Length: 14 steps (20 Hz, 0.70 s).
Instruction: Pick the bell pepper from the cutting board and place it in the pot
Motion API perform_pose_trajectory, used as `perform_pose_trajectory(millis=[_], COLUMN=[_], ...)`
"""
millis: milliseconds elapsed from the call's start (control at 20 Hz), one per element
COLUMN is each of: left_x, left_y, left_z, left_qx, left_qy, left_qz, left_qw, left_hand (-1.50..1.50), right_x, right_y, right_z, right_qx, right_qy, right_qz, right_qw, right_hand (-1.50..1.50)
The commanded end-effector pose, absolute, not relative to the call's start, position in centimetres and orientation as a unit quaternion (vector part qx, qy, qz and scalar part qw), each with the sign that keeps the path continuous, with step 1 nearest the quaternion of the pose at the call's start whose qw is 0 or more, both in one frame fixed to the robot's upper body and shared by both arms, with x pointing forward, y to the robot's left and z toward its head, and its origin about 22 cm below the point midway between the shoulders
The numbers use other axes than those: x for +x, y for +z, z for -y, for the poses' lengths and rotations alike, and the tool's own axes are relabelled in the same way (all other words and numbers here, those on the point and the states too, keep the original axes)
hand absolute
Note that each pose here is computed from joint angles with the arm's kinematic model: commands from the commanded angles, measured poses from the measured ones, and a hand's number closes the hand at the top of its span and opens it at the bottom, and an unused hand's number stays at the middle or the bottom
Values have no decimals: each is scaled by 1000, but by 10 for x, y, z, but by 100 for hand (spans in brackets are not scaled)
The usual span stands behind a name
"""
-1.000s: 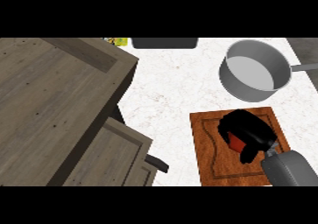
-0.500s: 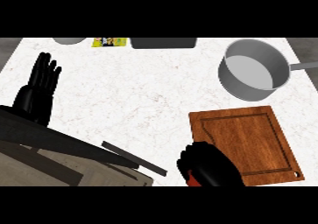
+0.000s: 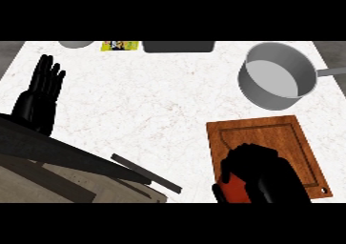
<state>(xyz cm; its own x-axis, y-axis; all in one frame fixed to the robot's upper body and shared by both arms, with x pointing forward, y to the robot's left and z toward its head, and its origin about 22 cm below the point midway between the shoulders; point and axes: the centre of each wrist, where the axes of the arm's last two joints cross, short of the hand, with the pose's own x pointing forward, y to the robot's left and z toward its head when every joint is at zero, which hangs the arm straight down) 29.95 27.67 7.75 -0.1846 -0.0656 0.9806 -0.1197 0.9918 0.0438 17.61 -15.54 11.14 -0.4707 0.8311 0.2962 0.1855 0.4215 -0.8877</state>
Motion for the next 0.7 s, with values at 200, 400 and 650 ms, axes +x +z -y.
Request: perform_pose_trajectory(millis=[200, 400, 650], left_x=[308, 296, 302], left_y=[75, 69, 90], left_z=[-277, -286, -267], left_qx=[54, 43, 43], left_qy=[23, 33, 22], left_qz=[769, 766, 770], left_qw=[637, 641, 637], left_hand=[0, 0, 0], right_x=[205, 218, 272], right_y=[154, 180, 174], right_z=[231, 278, 325], right_qx=[-426, -449, -466], right_qy=[282, 283, 302], right_qz=[761, 741, 709], right_qw=[399, 411, 435], right_hand=[150, 150, 150])
